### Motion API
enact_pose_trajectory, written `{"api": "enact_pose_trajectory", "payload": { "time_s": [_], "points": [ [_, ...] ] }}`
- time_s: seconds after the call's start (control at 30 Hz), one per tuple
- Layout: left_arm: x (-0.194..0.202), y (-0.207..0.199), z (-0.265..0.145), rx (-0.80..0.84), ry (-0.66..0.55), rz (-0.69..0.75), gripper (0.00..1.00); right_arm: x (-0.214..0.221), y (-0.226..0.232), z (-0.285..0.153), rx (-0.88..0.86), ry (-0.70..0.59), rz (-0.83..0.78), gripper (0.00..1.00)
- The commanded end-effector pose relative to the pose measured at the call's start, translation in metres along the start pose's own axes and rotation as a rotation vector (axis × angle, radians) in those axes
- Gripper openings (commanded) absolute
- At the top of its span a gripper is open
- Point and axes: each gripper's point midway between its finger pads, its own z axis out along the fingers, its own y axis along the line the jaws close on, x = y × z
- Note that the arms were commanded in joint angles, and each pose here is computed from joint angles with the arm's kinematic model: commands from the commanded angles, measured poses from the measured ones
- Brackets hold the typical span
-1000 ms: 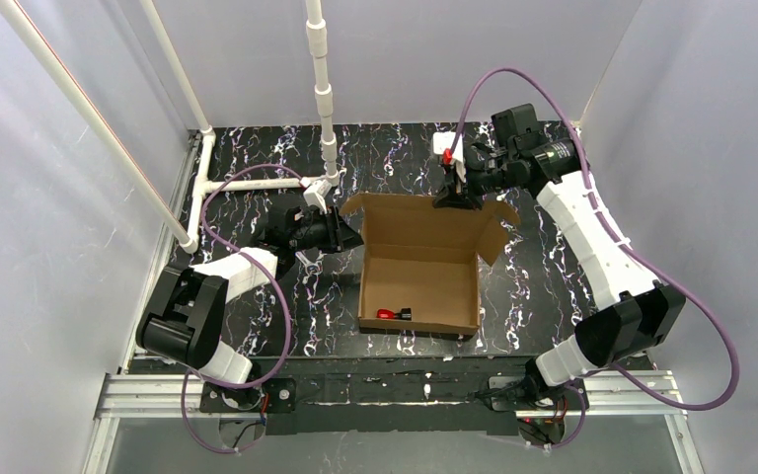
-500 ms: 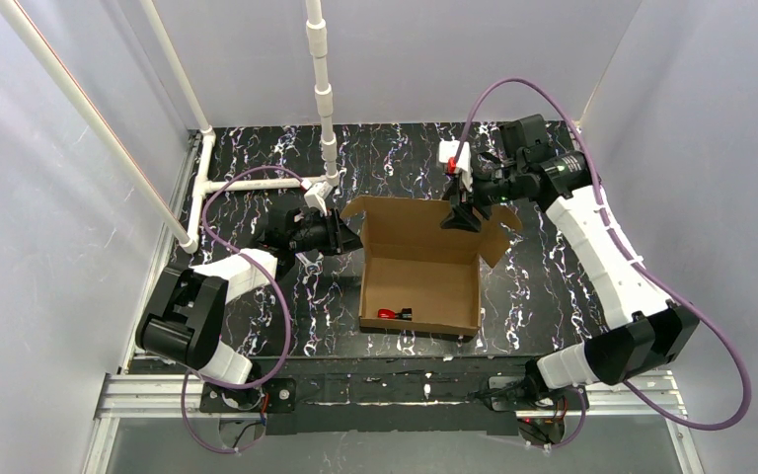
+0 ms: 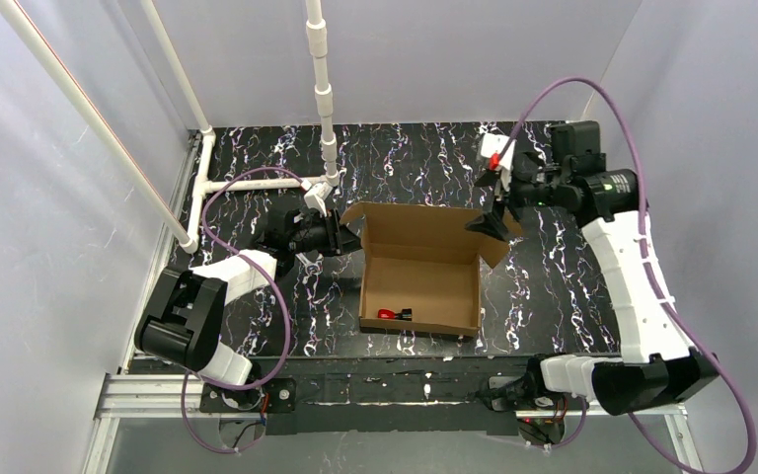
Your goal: Fold the paper box
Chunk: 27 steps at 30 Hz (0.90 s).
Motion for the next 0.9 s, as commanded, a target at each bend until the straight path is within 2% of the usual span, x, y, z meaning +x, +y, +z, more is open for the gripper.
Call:
{"api": "enact_pose_trajectory", "payload": {
  "time_s": [0.0, 0.23, 0.37, 0.5, 0.7, 0.77, 0.87],
  "points": [
    [-0.003, -0.014, -0.007, 0.041, -0.011, 0.035, 0.26, -0.007, 0.008, -0.026, 0.039, -0.060, 0.020, 0.98],
    [-0.004, -0.015, -0.008, 0.046, -0.013, 0.040, 0.26, -0.004, 0.010, -0.065, 0.162, -0.055, 0.067, 0.97],
    [-0.004, -0.015, -0.007, 0.048, -0.011, 0.040, 0.26, 0.007, -0.016, -0.089, 0.368, -0.009, 0.156, 0.89],
    [-0.004, -0.015, -0.007, 0.051, -0.009, 0.040, 0.26, 0.034, -0.046, -0.111, 0.617, 0.018, 0.323, 0.76],
    [-0.004, -0.017, -0.007, 0.054, -0.010, 0.041, 0.26, 0.101, -0.063, -0.122, 0.861, 0.068, 0.580, 0.43],
    [-0.004, -0.017, -0.008, 0.057, -0.009, 0.043, 0.26, 0.125, -0.061, -0.115, 0.880, 0.084, 0.653, 0.37],
    [-0.004, -0.018, -0.007, 0.060, -0.007, 0.043, 0.26, 0.156, -0.050, -0.088, 0.812, 0.070, 0.756, 0.30]
  ]
}}
